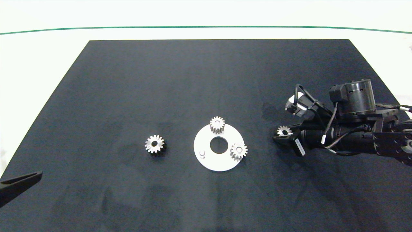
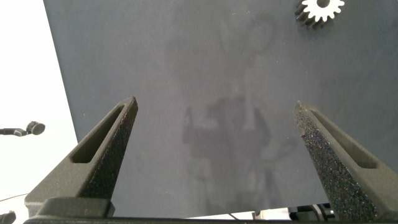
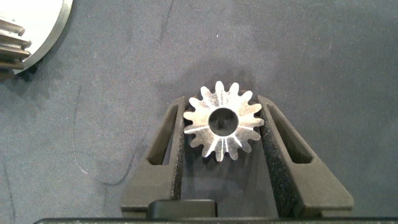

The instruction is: Remove an incorrectly installed larger gear and replace it with the correct smaller gear

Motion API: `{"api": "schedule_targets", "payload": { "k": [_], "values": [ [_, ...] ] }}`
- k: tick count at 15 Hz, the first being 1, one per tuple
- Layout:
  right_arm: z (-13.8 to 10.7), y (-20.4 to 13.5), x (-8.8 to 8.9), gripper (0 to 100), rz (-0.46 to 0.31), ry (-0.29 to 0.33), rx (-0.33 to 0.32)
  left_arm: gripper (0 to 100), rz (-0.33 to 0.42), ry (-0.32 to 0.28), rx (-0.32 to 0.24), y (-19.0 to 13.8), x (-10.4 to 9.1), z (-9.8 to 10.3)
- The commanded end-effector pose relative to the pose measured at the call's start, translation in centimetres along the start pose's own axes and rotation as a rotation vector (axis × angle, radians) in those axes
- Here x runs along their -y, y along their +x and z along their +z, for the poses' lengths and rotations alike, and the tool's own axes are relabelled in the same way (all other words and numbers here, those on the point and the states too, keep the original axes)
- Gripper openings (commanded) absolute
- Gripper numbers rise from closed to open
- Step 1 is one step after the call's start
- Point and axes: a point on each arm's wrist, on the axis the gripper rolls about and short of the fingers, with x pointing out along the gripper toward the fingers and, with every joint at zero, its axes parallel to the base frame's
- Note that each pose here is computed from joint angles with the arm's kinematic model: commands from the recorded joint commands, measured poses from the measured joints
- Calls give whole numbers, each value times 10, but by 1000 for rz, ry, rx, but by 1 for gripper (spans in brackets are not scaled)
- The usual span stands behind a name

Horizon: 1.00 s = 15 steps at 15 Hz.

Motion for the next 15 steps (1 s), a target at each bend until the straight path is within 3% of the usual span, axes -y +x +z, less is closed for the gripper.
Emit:
{"api": "schedule_targets", "payload": {
  "k": [1,5,7,10,15],
  "values": [
    [-2,0,-2,22,5,-3,-2,100,-2,3,-13,2,1,-2],
    [-4,-2,-1,22,5,5,-3,100,-6,-4,-9,0,1,-5],
    [-1,-8,-1,22,2,1,14,100,-14,-46,-1,-2,2,-6],
    [6,-17,-2,22,-2,-13,43,100,-9,-57,21,-8,1,-8],
    [23,-24,-18,22,38,-74,104,100,-3,-60,59,-18,1,-11]
  ]
}}
